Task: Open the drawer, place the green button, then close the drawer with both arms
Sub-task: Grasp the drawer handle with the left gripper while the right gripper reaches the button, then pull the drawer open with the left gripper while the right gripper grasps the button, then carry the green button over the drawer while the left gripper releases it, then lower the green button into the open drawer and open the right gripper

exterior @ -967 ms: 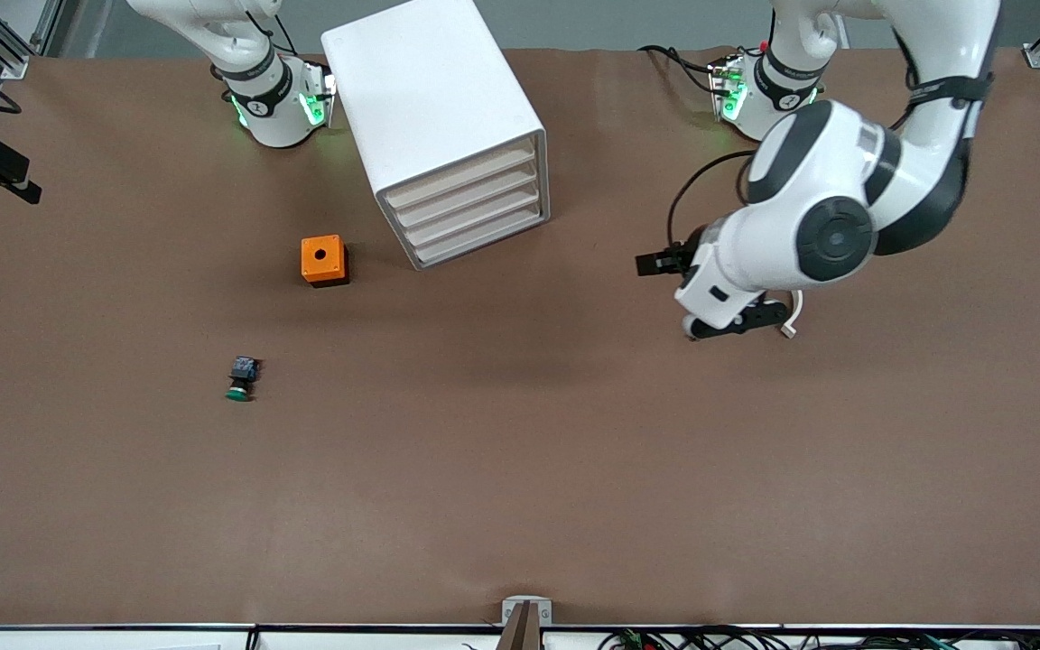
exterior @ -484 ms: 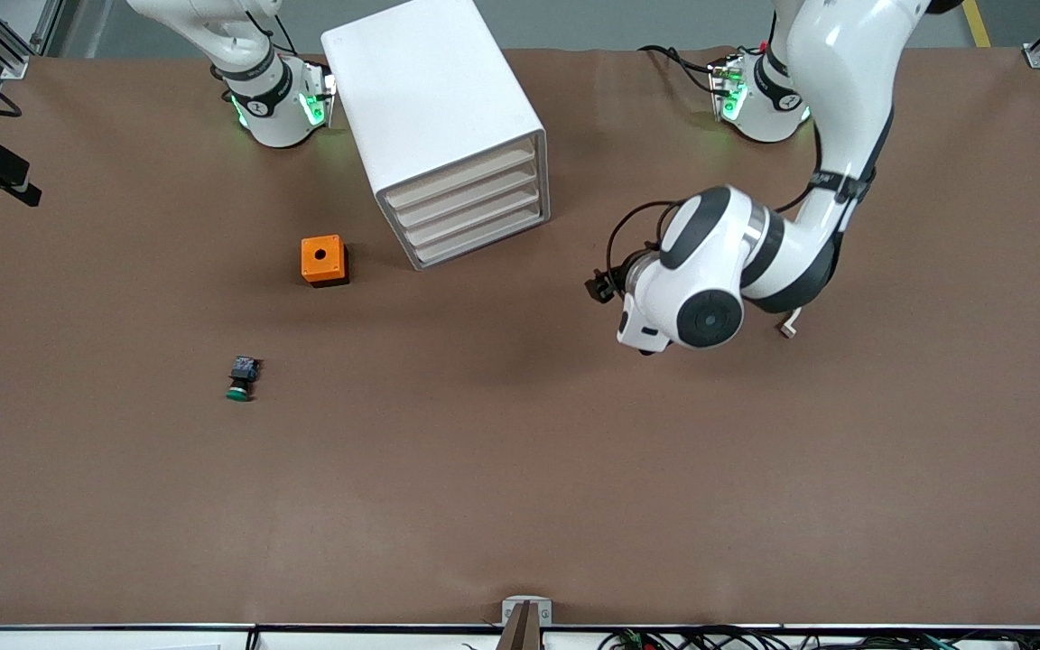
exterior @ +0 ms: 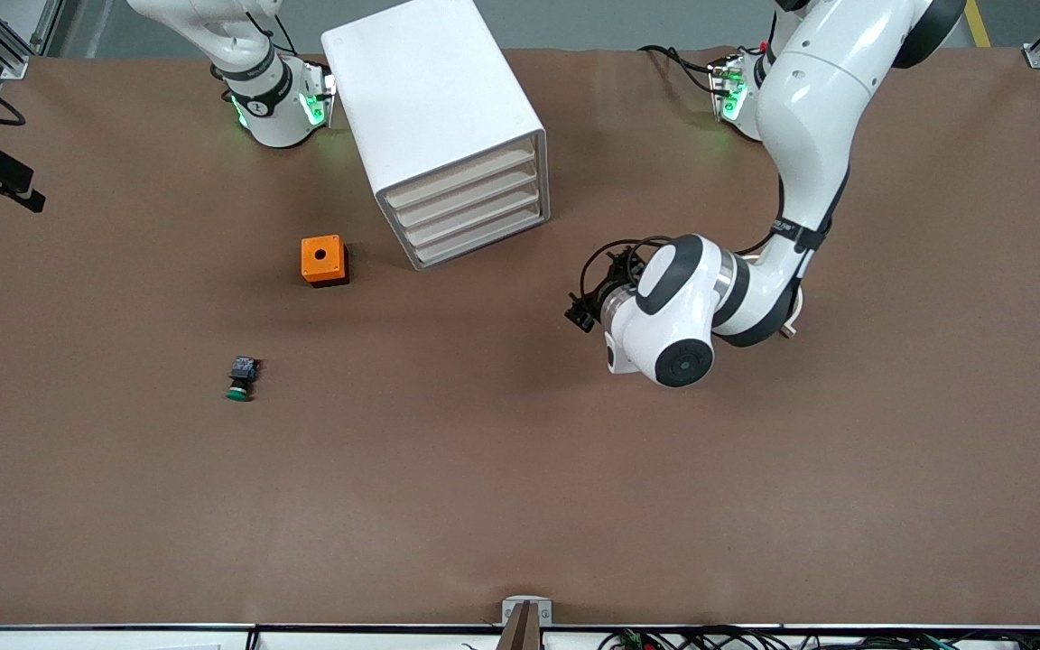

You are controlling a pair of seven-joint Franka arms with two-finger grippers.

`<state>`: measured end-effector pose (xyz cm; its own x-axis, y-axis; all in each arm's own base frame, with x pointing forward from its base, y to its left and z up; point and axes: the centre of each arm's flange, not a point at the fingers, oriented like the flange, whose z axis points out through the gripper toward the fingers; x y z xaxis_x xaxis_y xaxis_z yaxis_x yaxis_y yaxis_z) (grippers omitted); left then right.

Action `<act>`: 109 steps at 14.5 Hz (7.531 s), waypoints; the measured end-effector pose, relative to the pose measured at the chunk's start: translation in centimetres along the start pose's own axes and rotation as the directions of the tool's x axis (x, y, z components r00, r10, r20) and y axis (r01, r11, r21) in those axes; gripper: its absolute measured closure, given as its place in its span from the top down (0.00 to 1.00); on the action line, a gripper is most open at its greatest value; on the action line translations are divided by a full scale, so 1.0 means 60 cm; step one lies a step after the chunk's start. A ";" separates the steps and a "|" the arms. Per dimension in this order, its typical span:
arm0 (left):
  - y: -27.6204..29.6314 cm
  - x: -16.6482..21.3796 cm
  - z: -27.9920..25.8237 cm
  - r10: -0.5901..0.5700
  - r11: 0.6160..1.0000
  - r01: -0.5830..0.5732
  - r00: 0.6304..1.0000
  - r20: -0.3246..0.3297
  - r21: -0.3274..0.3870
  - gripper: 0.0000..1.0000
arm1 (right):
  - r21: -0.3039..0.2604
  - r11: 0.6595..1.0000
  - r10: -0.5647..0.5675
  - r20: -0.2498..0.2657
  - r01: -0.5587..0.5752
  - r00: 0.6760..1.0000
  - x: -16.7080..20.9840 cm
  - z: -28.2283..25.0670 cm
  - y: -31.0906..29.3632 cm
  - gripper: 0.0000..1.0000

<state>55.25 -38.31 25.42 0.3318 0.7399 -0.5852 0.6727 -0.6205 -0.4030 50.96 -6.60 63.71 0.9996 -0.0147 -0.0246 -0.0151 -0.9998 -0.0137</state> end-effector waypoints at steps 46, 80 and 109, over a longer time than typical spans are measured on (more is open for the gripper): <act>0.051 -0.049 0.378 -0.827 0.476 0.612 0.555 0.085 0.632 0.08 | 0.000 0.986 0.167 -0.130 -0.168 0.977 0.092 0.757 -0.127 1.00; 0.014 0.189 -0.007 -0.506 0.862 0.369 0.674 0.538 0.348 1.00 | 0.002 0.881 0.473 0.055 -0.474 0.879 -0.033 0.408 -0.583 0.41; 0.026 0.057 -0.164 0.358 0.865 -0.461 0.844 -0.400 -0.197 1.00 | 0.007 0.802 0.597 0.012 -0.597 0.802 -0.256 0.606 -0.903 0.41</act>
<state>63.97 -34.17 29.73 0.7854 0.5062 -0.3562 0.5597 -0.8266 0.0594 35.55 48.30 28.49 0.7925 -0.6085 -0.0399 -0.6091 -0.7931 -0.0030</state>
